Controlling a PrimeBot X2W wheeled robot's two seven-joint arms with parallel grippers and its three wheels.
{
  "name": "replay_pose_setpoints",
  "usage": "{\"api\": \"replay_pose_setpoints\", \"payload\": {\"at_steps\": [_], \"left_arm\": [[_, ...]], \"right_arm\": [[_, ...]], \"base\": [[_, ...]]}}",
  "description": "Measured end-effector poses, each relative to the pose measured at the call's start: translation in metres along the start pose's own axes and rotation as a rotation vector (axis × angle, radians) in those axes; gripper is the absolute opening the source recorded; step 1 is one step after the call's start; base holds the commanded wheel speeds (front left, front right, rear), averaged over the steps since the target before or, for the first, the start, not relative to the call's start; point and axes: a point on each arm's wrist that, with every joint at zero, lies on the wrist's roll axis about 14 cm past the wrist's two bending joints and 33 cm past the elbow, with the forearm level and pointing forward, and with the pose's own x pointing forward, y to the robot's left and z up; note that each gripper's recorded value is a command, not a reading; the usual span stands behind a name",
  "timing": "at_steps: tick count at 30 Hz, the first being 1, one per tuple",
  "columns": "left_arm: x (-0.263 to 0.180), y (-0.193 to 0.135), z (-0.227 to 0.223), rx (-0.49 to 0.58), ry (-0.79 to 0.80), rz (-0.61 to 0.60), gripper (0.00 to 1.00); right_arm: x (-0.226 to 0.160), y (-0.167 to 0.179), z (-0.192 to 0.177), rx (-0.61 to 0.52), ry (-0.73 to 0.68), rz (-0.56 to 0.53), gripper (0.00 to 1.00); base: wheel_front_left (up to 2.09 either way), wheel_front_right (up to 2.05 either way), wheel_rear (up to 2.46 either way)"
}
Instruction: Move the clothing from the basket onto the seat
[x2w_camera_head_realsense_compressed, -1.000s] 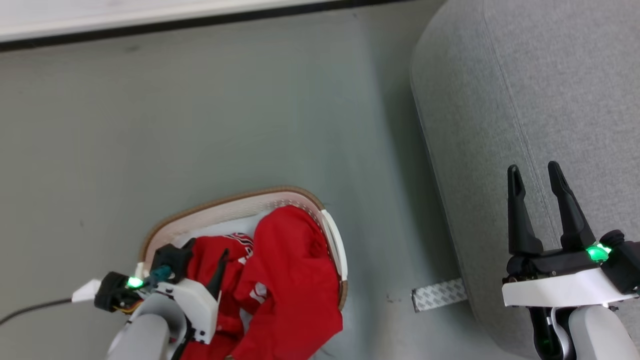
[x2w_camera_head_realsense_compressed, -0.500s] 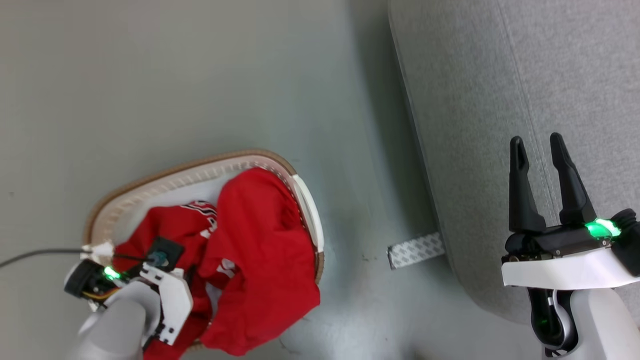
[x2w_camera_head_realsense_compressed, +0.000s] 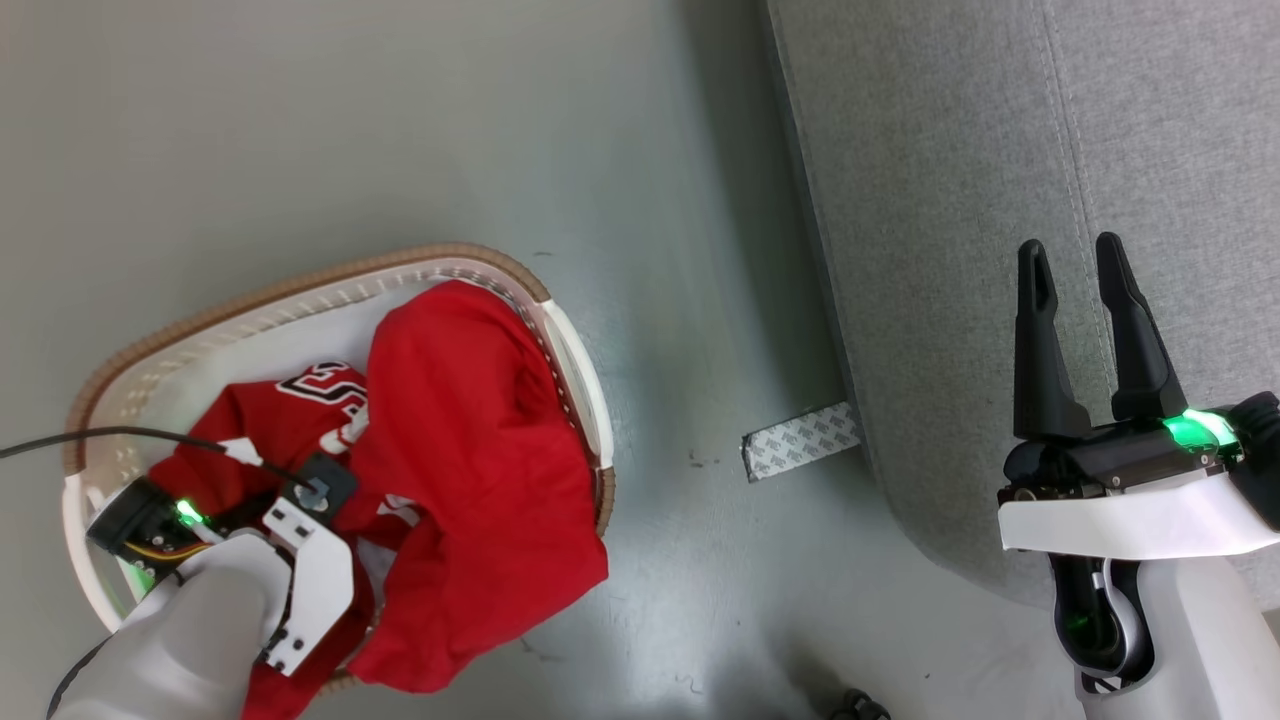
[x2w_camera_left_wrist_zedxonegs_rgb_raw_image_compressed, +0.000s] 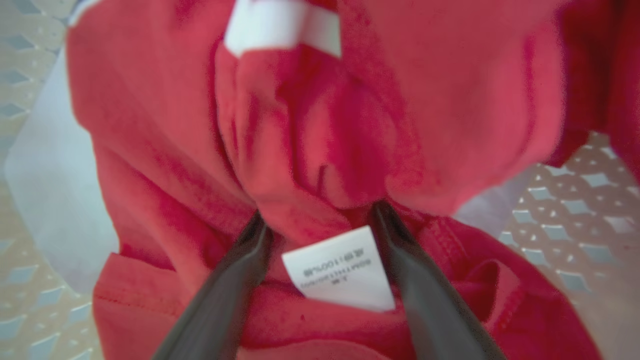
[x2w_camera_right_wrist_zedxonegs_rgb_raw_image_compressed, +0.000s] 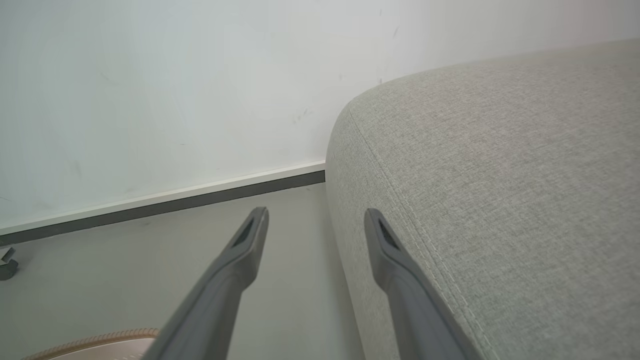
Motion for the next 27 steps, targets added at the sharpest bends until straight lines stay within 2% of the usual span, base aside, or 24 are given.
{"api": "replay_pose_setpoints", "payload": {"at_steps": [1,2,3,4,11,19,27], "left_arm": [[0.002,-0.002,-0.002,0.005,0.008,-0.007,1.00],[0.003,-0.004,-0.003,0.008,0.011,-0.013,0.74],[0.004,-0.005,-0.003,0.007,0.011,-0.016,0.39],[0.005,-0.005,-0.003,0.002,0.011,-0.017,0.00],[-0.004,-0.003,0.001,-0.016,-0.009,-0.005,0.00],[-0.035,-0.012,0.019,-0.080,-0.085,0.023,0.00],[-0.085,-0.009,0.058,-0.192,-0.269,0.114,0.00]], "right_arm": [[0.000,0.000,-0.002,0.001,0.005,-0.001,1.00],[0.000,-0.001,-0.003,0.002,0.008,-0.002,1.00],[0.001,-0.001,-0.004,0.002,0.010,-0.002,1.00],[0.001,0.000,-0.005,0.002,0.012,-0.001,1.00],[0.004,0.005,0.001,0.005,-0.006,0.017,1.00],[-0.002,0.017,0.028,0.010,-0.068,0.046,1.00],[-0.017,0.035,0.060,0.015,-0.142,0.095,1.00]], "base": [[0.00,0.00,0.00],[0.00,0.00,0.00],[0.00,0.00,0.00],[0.00,0.00,0.00],[0.00,0.00,0.00],[0.00,0.00,0.00],[0.00,0.00,0.00]]}}
